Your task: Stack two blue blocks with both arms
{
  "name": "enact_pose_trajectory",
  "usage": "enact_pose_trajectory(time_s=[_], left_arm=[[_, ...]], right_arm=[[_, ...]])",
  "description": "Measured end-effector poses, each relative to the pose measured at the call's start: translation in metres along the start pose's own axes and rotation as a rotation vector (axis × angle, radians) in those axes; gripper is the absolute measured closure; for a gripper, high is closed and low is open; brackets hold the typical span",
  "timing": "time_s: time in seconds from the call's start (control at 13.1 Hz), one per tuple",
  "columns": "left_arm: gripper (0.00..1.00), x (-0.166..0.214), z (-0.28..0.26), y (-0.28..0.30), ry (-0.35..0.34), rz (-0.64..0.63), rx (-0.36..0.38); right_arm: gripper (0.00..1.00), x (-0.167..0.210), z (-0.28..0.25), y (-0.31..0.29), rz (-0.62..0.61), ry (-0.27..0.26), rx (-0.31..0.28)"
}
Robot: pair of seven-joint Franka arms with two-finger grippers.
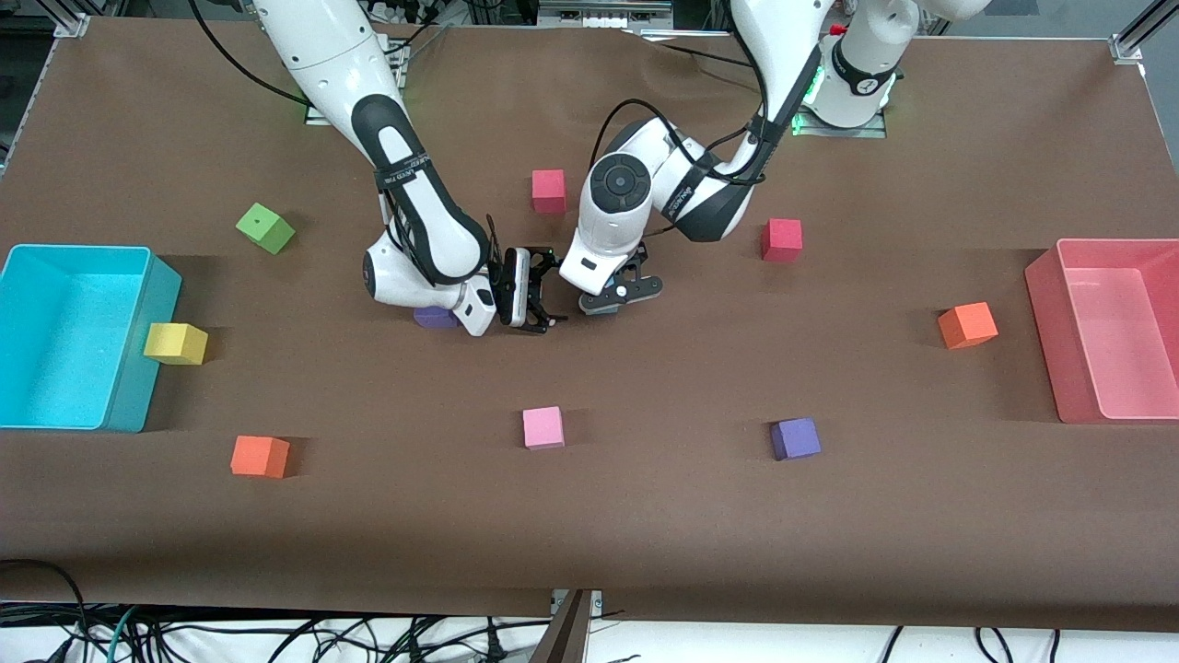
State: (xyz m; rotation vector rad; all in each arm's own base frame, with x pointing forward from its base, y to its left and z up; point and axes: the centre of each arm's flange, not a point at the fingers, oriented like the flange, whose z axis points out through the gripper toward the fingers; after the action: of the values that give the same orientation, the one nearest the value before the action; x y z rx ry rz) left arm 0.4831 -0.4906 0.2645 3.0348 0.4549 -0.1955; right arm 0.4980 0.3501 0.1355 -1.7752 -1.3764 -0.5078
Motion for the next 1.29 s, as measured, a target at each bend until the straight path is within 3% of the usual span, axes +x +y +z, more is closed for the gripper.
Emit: enact_pose_trajectory(time_s=[0.3, 0.61, 0.84, 1.29], left_arm=[[0.01, 0.004, 0.0, 0.002, 0.022, -0.003, -0.028], [0.0, 0.009, -0.025, 0.007, 0.044, -0.004, -0.063], [0.0, 0.037, -0.09, -0.023, 0.047, -0.036, -0.075], [0.0, 0.137, -0.241, -0.214, 0.007, 0.052, -0.073]], right_arm=[[0.0, 0.0, 0.0, 0.0, -0.001, 0.0, 0.0], [0.0, 0.0, 0.0, 0.0, -0.001, 0.0, 0.0], [0.0, 0.0, 0.0, 0.0, -0.001, 0.0, 0.0], [0.0, 0.001, -0.002, 0.001, -0.001, 0.003, -0.003]])
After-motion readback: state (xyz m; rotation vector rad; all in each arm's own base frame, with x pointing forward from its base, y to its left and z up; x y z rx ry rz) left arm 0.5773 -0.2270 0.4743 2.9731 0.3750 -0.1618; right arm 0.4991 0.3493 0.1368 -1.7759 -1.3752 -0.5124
